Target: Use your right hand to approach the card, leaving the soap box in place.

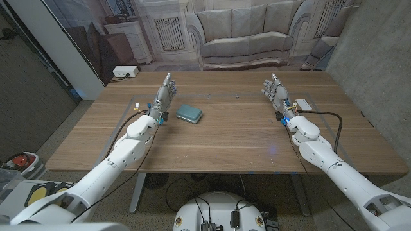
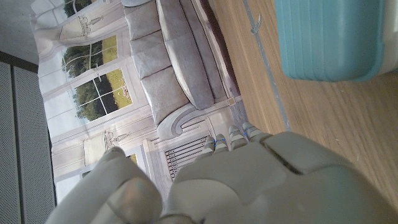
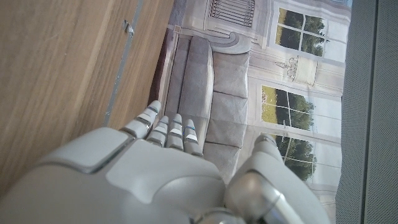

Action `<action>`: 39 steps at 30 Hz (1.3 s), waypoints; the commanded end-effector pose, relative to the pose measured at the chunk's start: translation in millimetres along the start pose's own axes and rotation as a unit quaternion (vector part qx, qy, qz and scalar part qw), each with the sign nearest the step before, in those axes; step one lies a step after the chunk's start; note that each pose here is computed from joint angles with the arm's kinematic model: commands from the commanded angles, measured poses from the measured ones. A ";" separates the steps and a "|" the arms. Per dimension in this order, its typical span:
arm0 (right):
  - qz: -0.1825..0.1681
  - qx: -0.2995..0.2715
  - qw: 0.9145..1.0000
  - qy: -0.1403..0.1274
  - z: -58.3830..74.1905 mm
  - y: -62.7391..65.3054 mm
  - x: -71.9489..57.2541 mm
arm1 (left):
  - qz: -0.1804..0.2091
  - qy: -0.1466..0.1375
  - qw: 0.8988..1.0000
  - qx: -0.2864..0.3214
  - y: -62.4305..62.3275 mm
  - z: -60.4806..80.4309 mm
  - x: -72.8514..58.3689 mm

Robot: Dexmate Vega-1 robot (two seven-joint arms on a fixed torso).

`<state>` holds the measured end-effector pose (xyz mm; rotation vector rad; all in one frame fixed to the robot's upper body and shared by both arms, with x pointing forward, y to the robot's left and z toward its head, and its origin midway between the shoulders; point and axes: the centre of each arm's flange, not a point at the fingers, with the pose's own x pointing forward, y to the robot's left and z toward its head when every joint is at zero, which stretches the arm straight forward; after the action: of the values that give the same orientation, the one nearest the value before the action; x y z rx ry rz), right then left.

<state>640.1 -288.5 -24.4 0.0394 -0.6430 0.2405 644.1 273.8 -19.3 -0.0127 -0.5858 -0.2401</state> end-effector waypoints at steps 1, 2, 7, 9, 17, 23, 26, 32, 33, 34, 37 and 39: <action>0.005 -0.005 1.000 -0.017 6.3 1.0 -1.2 | -0.013 0.011 1.000 0.004 1.2 2.6 -1.9; 0.005 -0.004 1.000 -0.016 6.7 0.9 -0.9 | -0.012 0.016 1.000 0.015 2.6 3.8 -2.4; 0.013 -0.013 1.000 -0.015 10.6 1.6 1.7 | -0.010 0.021 0.999 0.025 4.3 6.0 -3.5; 0.013 -0.016 1.000 -0.016 12.4 1.7 2.3 | -0.012 0.022 0.999 0.026 4.8 6.3 -2.8; 0.010 -0.022 1.000 -0.020 18.5 -0.6 4.0 | -0.008 0.012 1.000 0.025 8.4 10.2 -0.2; 0.006 -0.025 0.999 -0.023 22.0 -2.7 4.8 | -0.006 0.007 1.000 0.028 12.6 11.5 0.3; 0.006 -0.028 0.999 -0.023 22.4 -2.7 5.1 | -0.005 0.002 1.000 0.026 14.5 11.3 -0.1; 0.002 -0.029 0.999 -0.025 22.9 -1.6 5.5 | -0.007 -0.007 1.000 0.028 17.2 11.4 -1.6; 0.002 -0.031 0.999 -0.026 23.1 -1.6 5.5 | -0.007 -0.009 1.000 0.029 17.5 11.9 -1.9; 0.001 -0.030 0.999 -0.027 23.5 -1.5 5.5 | -0.007 -0.011 0.999 0.030 17.8 12.2 -2.0; -0.001 -0.031 0.999 -0.030 24.8 -1.7 4.7 | -0.007 -0.016 0.999 0.031 18.6 12.9 -3.1; 0.000 -0.034 0.999 -0.032 25.6 -2.3 3.7 | -0.006 -0.019 0.999 0.032 18.9 12.9 -4.0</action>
<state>631.5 -291.2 -4.1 -0.0098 -0.6967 0.2297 640.2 289.6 -9.9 0.0440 -0.5994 -0.2371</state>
